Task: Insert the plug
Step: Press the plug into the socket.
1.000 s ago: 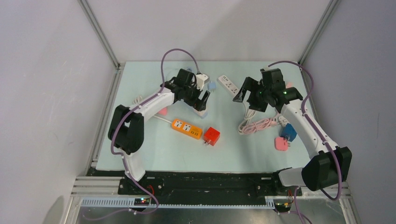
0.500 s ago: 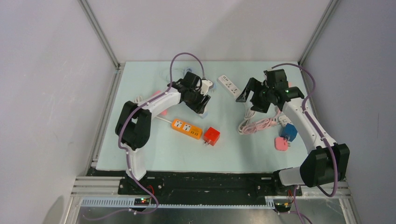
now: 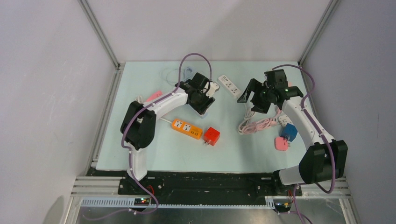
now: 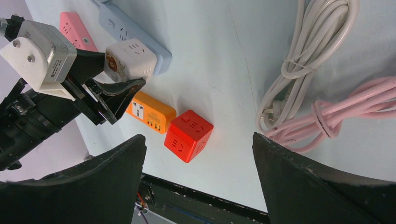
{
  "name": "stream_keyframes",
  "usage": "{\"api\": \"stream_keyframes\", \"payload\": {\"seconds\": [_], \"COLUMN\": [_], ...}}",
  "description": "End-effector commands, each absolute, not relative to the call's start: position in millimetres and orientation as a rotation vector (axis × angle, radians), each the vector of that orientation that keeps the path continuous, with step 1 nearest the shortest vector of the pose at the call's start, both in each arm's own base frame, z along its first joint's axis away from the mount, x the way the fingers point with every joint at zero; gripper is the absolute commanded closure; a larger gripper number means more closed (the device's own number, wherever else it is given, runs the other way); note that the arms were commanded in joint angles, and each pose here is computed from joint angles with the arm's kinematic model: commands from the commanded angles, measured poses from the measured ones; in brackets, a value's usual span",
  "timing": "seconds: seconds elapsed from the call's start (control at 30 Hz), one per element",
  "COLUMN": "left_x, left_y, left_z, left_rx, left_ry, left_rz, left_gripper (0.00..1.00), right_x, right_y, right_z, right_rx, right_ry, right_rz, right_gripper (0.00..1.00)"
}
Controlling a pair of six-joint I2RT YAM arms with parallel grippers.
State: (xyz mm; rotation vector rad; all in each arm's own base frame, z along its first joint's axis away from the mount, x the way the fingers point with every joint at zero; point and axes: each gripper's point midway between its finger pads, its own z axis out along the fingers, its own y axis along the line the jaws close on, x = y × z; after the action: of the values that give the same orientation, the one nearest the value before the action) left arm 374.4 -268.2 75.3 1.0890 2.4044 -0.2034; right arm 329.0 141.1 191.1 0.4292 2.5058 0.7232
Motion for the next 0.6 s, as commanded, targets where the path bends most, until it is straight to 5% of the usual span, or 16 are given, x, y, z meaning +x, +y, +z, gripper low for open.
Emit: {"api": "stream_keyframes", "payload": {"seconds": [0.0,0.57], "left_x": [366.2,361.6], "left_y": [-248.7,-247.4], "left_z": [29.6,-0.6], "left_rx": [1.145,1.137], "left_ry": [2.524,2.69], "left_rz": [-0.086,-0.155], "left_gripper": [1.0,1.0], "right_x": [329.6,330.8], "right_y": [141.8,143.0], "right_z": [188.1,183.3], "right_rx": [0.435,0.483], "right_ry": [2.515,2.538], "right_rz": [0.75,0.804], "right_gripper": [0.13,0.17]}}
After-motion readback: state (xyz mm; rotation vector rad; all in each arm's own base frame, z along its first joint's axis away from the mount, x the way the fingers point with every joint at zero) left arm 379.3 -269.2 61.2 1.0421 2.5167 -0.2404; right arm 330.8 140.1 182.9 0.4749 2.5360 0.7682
